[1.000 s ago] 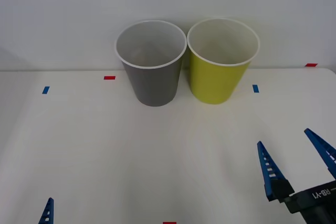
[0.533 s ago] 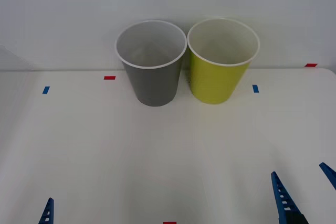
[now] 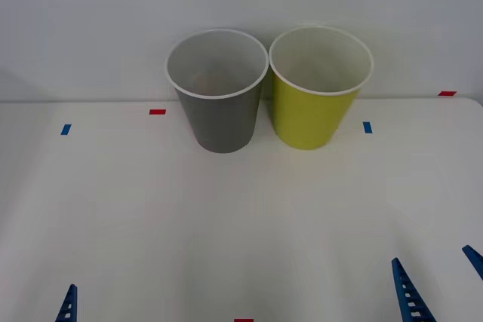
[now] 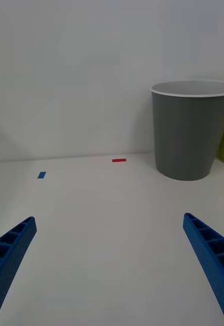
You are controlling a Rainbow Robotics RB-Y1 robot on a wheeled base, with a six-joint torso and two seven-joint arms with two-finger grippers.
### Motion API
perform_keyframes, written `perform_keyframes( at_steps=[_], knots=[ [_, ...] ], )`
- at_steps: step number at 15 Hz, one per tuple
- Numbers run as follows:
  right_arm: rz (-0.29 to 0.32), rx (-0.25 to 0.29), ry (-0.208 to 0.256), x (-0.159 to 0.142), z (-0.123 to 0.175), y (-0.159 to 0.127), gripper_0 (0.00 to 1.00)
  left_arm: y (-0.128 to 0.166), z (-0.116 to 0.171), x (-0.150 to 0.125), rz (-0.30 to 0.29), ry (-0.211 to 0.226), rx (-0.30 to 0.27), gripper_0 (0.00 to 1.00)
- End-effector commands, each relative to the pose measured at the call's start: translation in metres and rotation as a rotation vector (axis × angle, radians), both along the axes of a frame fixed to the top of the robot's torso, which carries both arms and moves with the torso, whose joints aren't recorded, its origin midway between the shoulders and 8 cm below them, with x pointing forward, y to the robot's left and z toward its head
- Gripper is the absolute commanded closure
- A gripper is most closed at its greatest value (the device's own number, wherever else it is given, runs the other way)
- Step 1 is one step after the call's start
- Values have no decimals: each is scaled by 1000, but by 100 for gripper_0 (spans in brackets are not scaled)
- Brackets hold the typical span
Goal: Put cans in the gray bin and PET bottles in the light green bin.
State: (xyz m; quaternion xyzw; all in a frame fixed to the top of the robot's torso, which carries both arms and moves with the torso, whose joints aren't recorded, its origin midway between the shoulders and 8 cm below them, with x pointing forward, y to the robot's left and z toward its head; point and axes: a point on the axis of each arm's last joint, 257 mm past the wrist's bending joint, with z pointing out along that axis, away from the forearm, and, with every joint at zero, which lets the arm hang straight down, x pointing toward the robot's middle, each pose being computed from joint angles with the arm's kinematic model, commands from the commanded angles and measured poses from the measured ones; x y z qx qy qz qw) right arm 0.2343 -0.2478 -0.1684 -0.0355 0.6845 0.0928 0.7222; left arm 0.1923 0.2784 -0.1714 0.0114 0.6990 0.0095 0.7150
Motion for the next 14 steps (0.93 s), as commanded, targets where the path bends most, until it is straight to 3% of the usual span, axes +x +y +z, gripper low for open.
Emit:
perform_keyframes(
  at_steps=[1,14],
  knots=[
    [0,0,0,0,0,0,0,0,0,0,0,0,0,0],
    [0,0,0,0,0,0,0,0,0,0,0,0,0,0]
  ],
)
